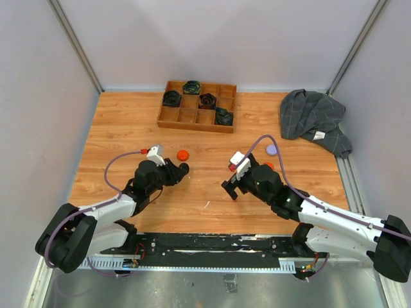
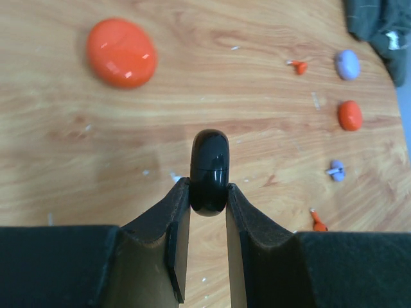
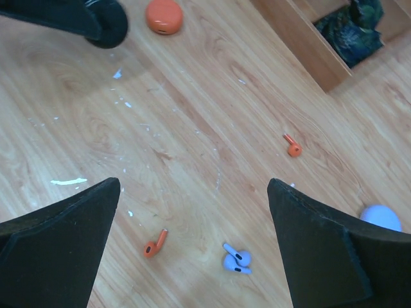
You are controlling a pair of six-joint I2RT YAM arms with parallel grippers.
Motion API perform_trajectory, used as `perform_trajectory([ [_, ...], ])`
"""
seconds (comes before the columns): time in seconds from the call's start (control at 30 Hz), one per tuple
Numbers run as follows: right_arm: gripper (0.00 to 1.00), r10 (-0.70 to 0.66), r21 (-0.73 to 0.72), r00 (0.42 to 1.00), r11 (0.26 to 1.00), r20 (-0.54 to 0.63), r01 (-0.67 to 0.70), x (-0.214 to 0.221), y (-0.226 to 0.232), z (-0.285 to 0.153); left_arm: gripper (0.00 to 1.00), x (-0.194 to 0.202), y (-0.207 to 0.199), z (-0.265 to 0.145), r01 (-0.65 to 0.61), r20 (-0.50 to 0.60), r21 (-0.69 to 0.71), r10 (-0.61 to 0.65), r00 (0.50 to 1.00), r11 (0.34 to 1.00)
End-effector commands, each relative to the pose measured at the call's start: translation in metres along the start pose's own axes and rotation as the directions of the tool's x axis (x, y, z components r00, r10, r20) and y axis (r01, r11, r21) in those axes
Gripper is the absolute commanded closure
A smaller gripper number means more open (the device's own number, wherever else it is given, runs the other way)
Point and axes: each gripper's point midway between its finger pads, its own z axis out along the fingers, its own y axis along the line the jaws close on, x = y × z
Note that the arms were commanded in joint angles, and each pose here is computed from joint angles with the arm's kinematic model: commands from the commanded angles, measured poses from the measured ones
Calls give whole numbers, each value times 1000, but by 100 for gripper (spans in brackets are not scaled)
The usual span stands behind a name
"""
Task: Insert the wireless bluetooth earbuds into the charging case
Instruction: Place the charging case at the center of the board.
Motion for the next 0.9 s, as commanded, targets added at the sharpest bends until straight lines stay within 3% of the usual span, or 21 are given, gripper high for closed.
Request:
perform_trajectory([
  [0.0, 0, 147, 214, 984, 963, 101, -166, -3, -39, -7, 95, 10, 29, -1, 119, -33, -139, -125, 992, 983],
  [0.3, 1, 163, 335, 977, 921, 134, -200, 6, -60, -18, 88, 15, 67, 5, 218, -51, -243, -237, 970, 945],
  [0.6, 1, 148, 397, 981, 898, 128, -187, 10, -71, -25, 57, 10, 86, 8, 214, -41, -321, -240, 970, 922],
  [0.87, 1, 146, 385, 985, 907, 93, -171, 11, -68, -19, 23, 1, 95, -3, 196, -8, -391, -217, 976, 899],
])
